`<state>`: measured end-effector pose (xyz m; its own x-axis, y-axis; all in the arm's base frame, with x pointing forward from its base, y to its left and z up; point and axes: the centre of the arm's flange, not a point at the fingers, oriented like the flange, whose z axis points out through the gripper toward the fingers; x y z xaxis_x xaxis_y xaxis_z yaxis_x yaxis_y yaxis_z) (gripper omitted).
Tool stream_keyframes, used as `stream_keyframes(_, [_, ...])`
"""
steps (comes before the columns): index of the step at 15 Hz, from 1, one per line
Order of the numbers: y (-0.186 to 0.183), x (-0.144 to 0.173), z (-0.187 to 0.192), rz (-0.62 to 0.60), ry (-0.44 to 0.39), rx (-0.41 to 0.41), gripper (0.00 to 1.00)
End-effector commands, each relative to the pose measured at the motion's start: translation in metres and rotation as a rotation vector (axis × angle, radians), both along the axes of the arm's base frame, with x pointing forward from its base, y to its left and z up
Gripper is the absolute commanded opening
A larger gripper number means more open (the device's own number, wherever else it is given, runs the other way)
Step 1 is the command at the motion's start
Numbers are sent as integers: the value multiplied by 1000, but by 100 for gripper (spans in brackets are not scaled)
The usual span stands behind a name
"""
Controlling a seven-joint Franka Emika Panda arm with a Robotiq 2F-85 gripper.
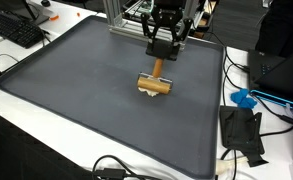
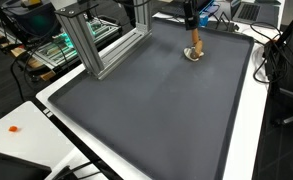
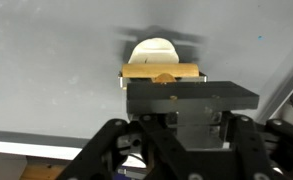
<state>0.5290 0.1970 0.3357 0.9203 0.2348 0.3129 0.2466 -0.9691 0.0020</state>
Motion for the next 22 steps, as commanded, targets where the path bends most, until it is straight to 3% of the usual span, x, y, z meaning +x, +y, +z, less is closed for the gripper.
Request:
stream_keyframes(1, [-3, -15, -22, -6, 156, -59, 29])
stream_keyframes(7, [-4, -25, -21, 1, 240, -97, 29])
stream_keyframes(12, [2, -18, -24, -38, 137, -43, 29])
stream_keyframes(22, [4, -21, -46, -162, 34, 2, 29])
